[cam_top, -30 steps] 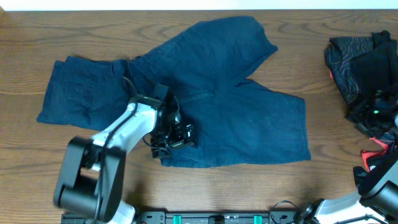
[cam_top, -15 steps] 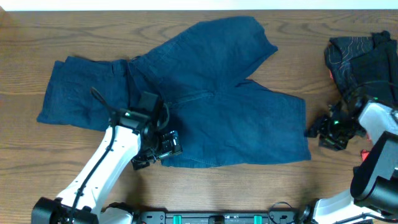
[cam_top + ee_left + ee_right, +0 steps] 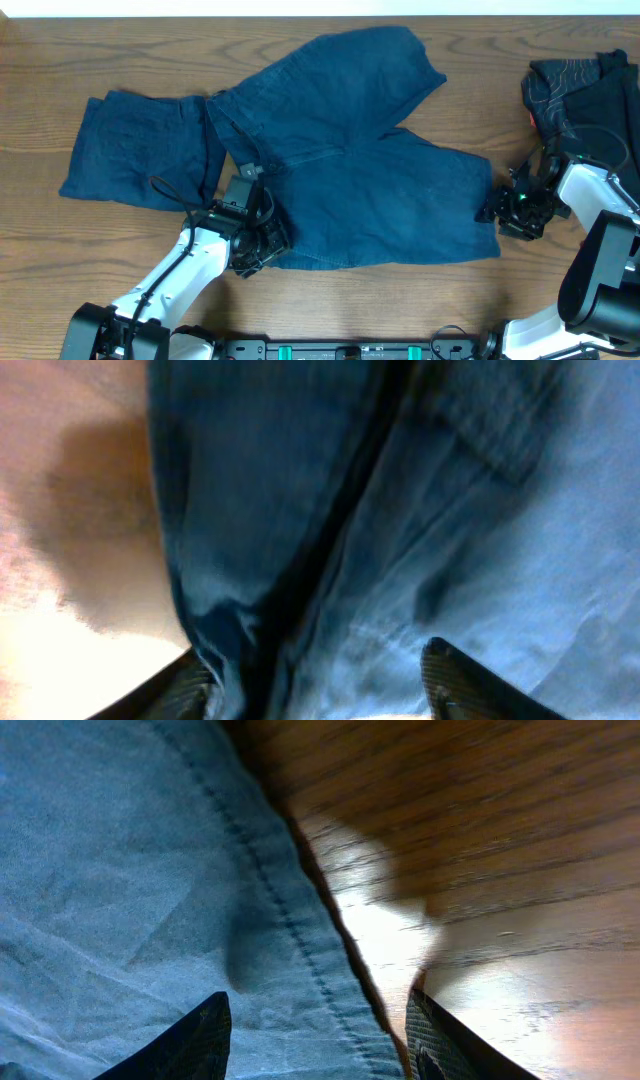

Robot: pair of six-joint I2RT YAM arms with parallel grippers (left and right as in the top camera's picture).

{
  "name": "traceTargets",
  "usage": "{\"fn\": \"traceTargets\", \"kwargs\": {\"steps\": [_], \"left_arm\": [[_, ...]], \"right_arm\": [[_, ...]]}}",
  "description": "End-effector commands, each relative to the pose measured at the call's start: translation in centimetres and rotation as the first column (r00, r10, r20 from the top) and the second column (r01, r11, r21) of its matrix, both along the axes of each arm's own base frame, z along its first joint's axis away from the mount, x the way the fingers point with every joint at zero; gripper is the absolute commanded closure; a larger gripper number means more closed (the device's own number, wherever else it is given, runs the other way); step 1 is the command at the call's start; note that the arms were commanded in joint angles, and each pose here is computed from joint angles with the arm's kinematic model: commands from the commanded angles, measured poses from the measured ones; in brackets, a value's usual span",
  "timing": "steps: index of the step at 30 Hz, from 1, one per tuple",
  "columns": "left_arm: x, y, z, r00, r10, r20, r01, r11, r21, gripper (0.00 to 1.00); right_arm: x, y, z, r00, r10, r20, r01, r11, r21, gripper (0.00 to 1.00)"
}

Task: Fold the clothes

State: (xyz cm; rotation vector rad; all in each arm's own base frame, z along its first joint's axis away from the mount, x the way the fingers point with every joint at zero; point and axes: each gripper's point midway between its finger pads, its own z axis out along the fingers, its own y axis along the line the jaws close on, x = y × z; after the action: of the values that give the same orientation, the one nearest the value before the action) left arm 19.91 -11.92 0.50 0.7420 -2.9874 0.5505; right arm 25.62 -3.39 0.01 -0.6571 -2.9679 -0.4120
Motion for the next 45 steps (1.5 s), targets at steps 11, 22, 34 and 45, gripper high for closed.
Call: {"fn": "traceTargets", "kwargs": {"steps": [11, 22, 34, 45], "left_arm": [[-0.8, -2.3, 1.0, 0.997, -0.073, -0.008, 0.071, 0.987, -0.146, 0.94], [-2.3, -1.6, 0.8, 0.993, -0.107, -0.052, 0.1, 0.988, -0.117, 0.94], [-2.8, -1.0, 0.6, 0.992, -0.105, -0.076, 0.098, 0.991, -0.09, 0.94], [-3.1, -1.0, 0.6, 0.991, -0.105, -0.088, 0.097, 0.991, -0.088, 0.94]], "right_arm": [[-2.3, 1.2, -0.1, 0.995, 0.017, -0.094, -0.015, 1.0, 0.024, 0.47], [-4.4, -1.9, -0.5, 0.972, -0.106, -0.209, 0.068, 0.981, -0.184, 0.46], [-6.4, -0.8, 0.2, 0.94, -0.156, -0.304, 0.114, 0.982, -0.153, 0.35], [-6.8, -0.2, -2.9, 0.937, -0.246, -0.248, 0.209, 0.964, -0.163, 0.37]]}}
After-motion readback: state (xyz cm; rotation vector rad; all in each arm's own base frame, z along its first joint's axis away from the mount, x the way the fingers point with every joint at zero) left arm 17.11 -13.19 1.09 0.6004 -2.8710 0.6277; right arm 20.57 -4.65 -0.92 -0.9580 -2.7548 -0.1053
